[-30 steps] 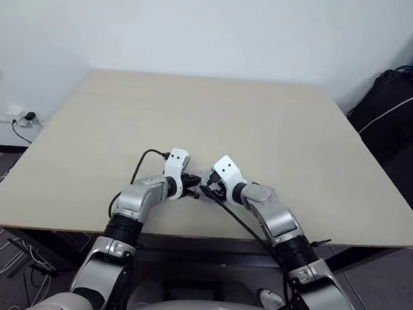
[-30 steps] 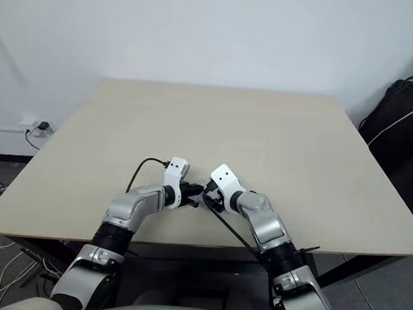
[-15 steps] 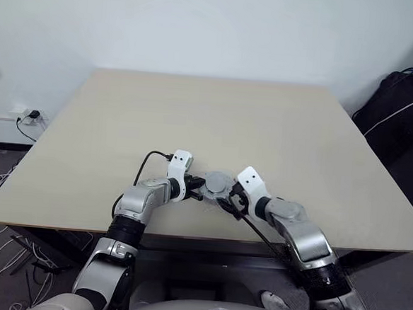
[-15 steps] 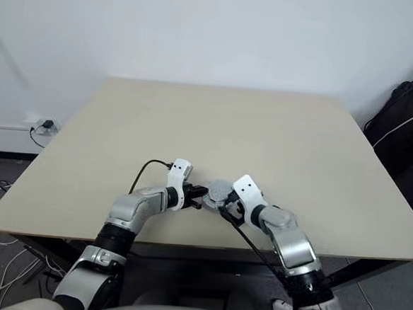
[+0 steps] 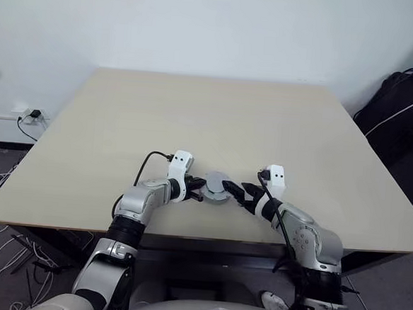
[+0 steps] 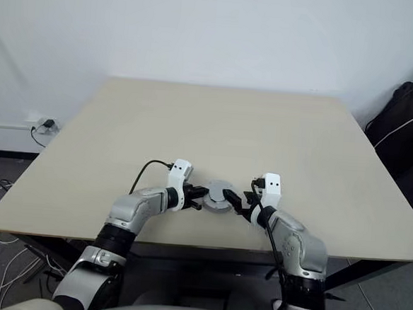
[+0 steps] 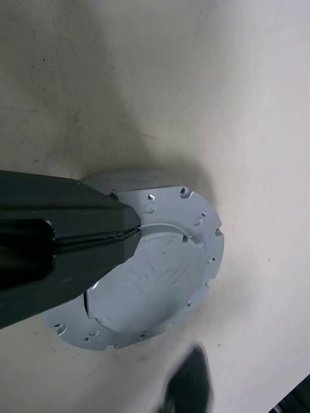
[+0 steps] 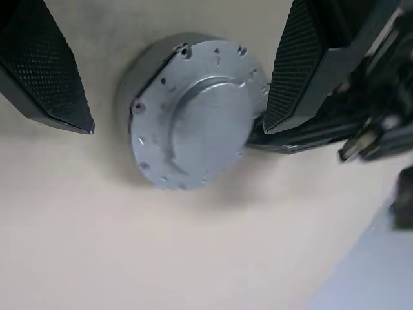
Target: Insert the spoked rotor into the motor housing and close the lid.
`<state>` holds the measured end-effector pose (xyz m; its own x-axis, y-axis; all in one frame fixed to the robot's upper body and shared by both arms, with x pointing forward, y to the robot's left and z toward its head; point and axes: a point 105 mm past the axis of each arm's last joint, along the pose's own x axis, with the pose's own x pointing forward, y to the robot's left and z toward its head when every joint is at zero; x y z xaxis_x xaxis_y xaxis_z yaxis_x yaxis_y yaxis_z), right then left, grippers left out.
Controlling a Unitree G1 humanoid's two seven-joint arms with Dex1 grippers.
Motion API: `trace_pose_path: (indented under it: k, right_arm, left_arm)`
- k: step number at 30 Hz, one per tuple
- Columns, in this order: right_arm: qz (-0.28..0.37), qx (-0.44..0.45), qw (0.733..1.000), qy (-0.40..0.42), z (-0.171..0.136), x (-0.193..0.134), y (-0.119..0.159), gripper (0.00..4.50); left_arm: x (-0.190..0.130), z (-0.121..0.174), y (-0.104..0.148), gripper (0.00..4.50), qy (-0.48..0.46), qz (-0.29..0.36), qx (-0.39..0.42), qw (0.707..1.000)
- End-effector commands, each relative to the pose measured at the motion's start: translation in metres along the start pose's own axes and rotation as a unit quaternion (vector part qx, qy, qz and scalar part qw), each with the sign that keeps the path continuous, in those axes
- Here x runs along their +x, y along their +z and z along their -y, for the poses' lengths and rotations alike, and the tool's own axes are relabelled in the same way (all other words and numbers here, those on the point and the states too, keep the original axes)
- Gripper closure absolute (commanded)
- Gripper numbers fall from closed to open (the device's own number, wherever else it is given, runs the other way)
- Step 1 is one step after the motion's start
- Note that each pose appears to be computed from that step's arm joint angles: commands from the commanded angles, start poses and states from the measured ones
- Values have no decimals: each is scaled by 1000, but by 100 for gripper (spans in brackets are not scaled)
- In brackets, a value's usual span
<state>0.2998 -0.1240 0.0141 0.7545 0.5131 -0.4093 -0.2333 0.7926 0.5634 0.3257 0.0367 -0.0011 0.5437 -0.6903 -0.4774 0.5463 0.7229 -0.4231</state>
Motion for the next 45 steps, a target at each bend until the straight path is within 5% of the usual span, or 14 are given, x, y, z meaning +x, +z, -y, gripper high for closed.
trace_pose_path:
  k: [1, 16, 26, 45]
  right_arm:
    - [7, 32, 999, -1, -1, 8, 6, 2]
    - [-46, 130, 990, 33, -9, 27, -20, 2]
    - [-35, 294, 948, 116, -23, 23, -22, 2]
    - [-47, 321, 933, 156, -45, 27, -31, 2]
  left_arm:
    - [7, 12, -14, 450, -22, -30, -3, 999]
    - [7, 13, -14, 450, -24, -26, -4, 999]
    - [6, 12, -15, 450, -22, -28, -2, 999]
    - [2, 7, -20, 450, -15, -34, -2, 999]
